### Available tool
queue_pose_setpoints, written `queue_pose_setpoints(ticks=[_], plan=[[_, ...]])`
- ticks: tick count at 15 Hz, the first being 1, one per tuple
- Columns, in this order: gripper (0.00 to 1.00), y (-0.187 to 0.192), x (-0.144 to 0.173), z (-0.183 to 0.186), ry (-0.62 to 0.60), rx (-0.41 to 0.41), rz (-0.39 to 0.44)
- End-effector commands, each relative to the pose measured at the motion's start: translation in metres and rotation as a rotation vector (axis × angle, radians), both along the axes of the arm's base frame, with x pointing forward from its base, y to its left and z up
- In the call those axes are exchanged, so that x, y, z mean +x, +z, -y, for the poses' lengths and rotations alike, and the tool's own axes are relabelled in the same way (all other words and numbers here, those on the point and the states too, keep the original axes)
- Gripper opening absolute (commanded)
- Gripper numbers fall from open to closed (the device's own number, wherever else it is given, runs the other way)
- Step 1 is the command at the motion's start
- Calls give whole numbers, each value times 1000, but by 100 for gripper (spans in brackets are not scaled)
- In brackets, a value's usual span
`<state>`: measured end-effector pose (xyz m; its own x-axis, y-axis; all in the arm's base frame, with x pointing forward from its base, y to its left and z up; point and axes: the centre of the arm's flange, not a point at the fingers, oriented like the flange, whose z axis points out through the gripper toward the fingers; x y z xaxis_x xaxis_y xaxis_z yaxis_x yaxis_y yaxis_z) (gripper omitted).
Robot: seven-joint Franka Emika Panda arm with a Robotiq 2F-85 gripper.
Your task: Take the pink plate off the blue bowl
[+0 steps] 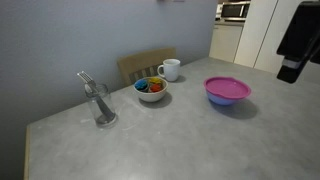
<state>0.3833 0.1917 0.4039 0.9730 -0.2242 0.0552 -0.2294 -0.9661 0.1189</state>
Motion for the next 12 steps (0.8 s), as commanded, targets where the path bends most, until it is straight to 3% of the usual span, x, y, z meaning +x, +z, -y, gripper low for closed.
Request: queue_pose_setpoints(ticks=[1, 7, 12], plan=[[100, 0, 0, 0, 0, 0, 0], [100, -5, 22, 23, -55, 9, 123], [100, -12, 45, 38, -41, -42, 255]])
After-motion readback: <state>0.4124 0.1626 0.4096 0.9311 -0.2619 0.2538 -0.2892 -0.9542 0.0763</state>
